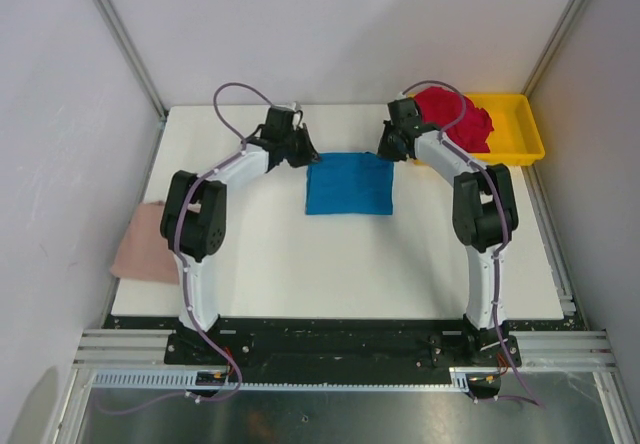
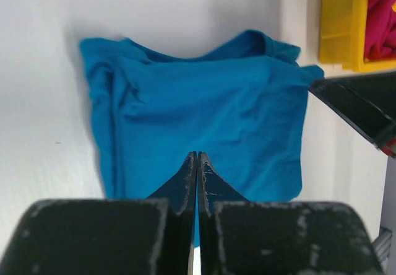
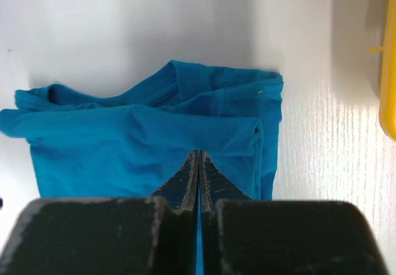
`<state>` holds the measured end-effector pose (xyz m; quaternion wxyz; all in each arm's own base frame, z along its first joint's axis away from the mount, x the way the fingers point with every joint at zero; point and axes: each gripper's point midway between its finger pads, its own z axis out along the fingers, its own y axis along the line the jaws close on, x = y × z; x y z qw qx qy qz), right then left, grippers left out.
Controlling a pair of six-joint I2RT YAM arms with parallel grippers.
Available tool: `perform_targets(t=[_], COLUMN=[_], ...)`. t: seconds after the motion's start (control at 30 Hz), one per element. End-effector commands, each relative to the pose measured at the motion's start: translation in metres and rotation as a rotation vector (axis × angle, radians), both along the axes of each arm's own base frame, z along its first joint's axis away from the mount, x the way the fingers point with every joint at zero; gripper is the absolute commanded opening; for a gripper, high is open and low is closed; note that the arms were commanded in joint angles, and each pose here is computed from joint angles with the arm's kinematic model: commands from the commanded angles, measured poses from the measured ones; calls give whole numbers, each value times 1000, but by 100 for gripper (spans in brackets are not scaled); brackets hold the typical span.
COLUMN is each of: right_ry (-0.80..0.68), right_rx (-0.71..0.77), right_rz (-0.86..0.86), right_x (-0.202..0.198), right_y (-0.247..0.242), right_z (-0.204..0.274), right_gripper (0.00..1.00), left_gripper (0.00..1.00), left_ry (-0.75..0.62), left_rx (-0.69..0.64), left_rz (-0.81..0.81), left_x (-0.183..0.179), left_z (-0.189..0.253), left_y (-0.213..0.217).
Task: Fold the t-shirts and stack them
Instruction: Fold the long partially folded tshirt into a neat square
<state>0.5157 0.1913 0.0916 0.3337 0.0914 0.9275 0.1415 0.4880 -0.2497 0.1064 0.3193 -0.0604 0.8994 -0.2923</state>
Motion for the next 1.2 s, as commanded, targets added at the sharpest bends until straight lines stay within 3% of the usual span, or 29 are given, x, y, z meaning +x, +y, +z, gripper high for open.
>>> perform_targets(t=[0.0, 0.3, 0.57, 1.0, 1.17], right_ry=[-24, -10, -19, -103, -73], right_rx=[-7, -10, -15, -47, -54], right_rz=[10, -14, -45, -36, -24], right_x=[15, 30, 49, 43, 38], right_y=[1, -8, -18, -15, -9], right_z=[4, -11, -20, 25, 9], right_gripper=[0, 0, 5, 11, 11], left_gripper=[0, 0, 0, 2, 4], left_ry=[-17, -57, -8, 7, 0], left_rx=[-33, -22, 14, 25, 24], left_rz=[-67, -75, 29, 64, 67], left_x=[-6, 35, 67, 75, 76], left_z=[7, -5, -50, -63, -60], left_y=[-22, -31, -4, 7, 9])
